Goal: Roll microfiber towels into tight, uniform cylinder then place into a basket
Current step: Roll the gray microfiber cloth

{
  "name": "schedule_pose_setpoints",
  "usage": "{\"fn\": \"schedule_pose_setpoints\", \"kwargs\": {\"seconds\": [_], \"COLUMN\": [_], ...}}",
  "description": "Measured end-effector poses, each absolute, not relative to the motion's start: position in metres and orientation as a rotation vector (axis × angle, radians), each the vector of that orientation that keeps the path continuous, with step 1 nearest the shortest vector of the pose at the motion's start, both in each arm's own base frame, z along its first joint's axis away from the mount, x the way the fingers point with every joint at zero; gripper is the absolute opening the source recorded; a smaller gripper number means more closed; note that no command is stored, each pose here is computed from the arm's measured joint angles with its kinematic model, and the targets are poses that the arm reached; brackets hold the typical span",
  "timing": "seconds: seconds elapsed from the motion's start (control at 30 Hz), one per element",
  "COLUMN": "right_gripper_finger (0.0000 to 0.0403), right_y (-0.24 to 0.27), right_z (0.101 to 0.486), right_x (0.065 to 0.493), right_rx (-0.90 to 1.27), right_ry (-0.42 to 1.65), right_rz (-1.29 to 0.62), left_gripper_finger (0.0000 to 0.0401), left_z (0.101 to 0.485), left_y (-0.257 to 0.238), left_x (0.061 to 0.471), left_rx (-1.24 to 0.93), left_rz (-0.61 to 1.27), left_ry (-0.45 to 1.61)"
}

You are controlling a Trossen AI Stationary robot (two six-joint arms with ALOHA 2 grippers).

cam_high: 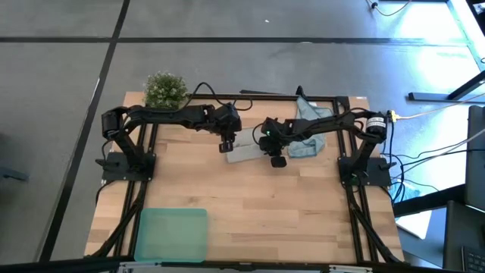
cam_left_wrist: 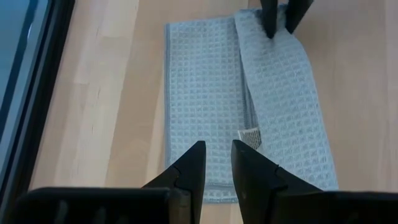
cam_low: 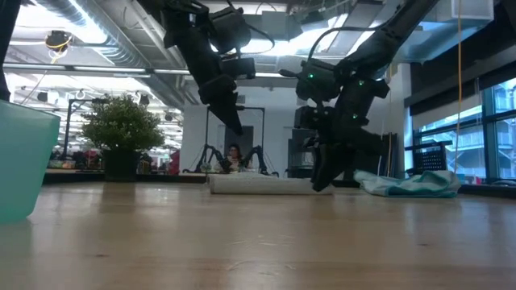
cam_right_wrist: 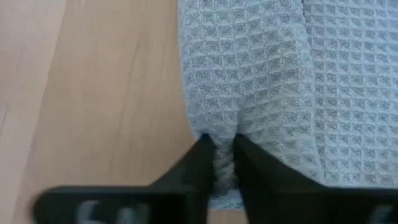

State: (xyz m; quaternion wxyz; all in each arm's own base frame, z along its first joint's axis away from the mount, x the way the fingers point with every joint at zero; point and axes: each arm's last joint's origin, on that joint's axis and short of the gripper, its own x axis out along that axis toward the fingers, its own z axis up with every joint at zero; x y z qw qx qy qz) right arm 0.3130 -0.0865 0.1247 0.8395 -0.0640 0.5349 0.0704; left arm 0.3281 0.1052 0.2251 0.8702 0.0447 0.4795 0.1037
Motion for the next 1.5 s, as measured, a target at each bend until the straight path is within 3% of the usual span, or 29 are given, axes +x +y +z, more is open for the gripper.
{"fn": "schedule_pose_setpoints", "kwargs": {"seconds": [0.1, 0.77, 1.1, 1.5], "right_gripper_finger": [0.0018, 0.0013, 0.0013, 0.0013], "right_y": [-0.086, -0.138, -0.17, -0.192], "right_z": [0.124, 0.152, 0.131, 0.113], "right_x": [0.313, 0.301, 0.288, 0.276], "right_rx": [-0.131, 0.591, 1.043, 1.264], "right_ry": [1.133, 0.986, 0.887, 0.94], "right_rz": [0.154, 0.324, 0.405, 0.226], "left_gripper_finger": [0.0072, 0.0072, 0.0072, 0.0072], "left_z": [0.225, 0.225, 0.225, 0.223], "left_y": [0.105, 0.105, 0.104, 0.101], "left_x": [0.328, 0.328, 0.328, 0.325], "left_rx": [0.093, 0.096, 0.096, 0.099], "left_rz": [0.217, 0.215, 0.214, 0.196], "left_ry": [1.004, 1.004, 1.008, 1.054]}}
